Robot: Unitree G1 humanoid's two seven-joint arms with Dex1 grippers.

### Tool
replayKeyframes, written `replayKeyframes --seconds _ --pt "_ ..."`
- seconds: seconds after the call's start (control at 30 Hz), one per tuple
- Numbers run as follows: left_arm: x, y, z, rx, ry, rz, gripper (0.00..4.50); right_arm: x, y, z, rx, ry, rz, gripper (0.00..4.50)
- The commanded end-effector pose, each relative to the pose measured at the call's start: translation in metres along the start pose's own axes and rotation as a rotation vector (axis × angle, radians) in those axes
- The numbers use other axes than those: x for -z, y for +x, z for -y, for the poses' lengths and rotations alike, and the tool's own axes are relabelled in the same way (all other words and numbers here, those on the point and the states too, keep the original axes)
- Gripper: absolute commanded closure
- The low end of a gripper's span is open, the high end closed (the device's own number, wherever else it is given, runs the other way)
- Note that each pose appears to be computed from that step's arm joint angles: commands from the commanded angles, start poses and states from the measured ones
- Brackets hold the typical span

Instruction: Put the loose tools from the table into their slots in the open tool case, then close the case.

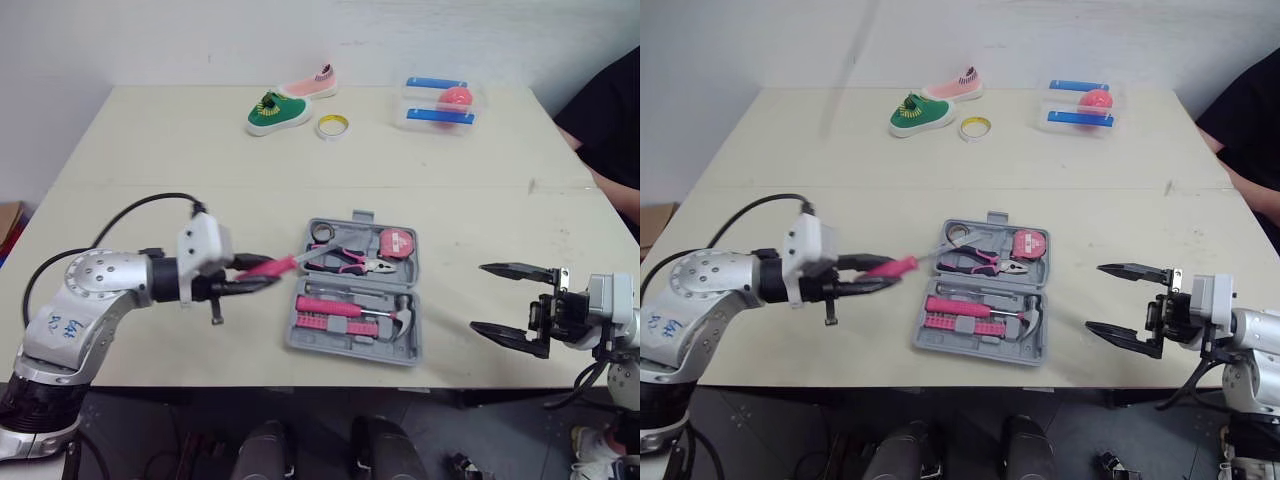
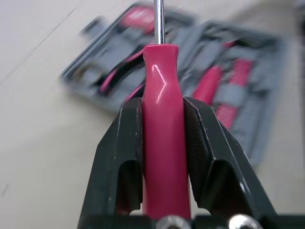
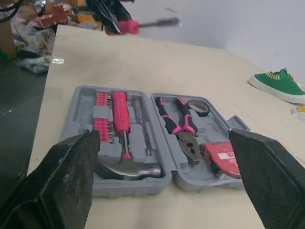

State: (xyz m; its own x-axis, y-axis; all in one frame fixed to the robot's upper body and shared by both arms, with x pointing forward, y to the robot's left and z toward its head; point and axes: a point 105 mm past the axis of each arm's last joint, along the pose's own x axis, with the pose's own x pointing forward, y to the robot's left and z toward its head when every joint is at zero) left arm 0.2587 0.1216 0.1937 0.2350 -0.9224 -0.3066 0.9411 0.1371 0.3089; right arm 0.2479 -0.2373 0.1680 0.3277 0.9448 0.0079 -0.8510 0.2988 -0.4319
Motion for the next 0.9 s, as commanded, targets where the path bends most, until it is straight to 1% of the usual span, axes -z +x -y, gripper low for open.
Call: replayKeyframes --seconds 0.03,0.13,0.23,0.37,0.43,0.6,0.73,0.8,0.83,0.87,0.9 --pt "0.011 0.022 0.02 0.195 0.044 -0.109 3.96 -0.004 -0.001 -0.015 -0.112 0.024 -0.013 0.0" --pt "0.027 0.05 0.02 0.232 0.034 -0.203 3.96 0.0 0.008 -0.019 -0.125 0.041 0.013 0.0" --pt "0.033 0.061 0.015 0.225 0.042 -0.249 3.96 0.003 0.01 -0.021 -0.133 0.038 0.008 0.0" --pt "0.039 0.074 0.022 0.266 0.016 -0.305 3.96 0.003 0.01 -0.023 -0.119 0.034 0.009 0.0" --pt "0.04 0.078 0.022 0.265 0.022 -0.313 3.96 0.004 0.009 -0.026 -0.115 0.038 0.006 0.0" --pt "0.037 0.086 0.024 0.269 0.019 -0.289 3.96 0.003 0.011 -0.027 -0.108 0.041 -0.002 0.0" --pt "0.041 0.087 0.024 0.251 0.012 -0.313 3.96 -0.004 0.019 -0.029 -0.111 0.037 0.001 0.0" --pt "0.041 0.086 0.022 0.232 0.014 -0.315 3.96 -0.007 0.022 -0.029 -0.111 0.037 0.001 0.0" --pt "0.037 0.087 0.022 0.233 0.018 -0.299 3.96 -0.009 0.025 -0.028 -0.112 0.036 0.002 0.0" --pt "0.035 0.087 0.023 0.235 0.02 -0.287 2.92 -0.011 0.026 -0.028 -0.112 0.036 0.003 0.0" --pt "0.033 0.086 0.025 0.25 0.021 -0.28 2.56 -0.013 0.028 -0.027 -0.112 0.036 0.003 0.0"
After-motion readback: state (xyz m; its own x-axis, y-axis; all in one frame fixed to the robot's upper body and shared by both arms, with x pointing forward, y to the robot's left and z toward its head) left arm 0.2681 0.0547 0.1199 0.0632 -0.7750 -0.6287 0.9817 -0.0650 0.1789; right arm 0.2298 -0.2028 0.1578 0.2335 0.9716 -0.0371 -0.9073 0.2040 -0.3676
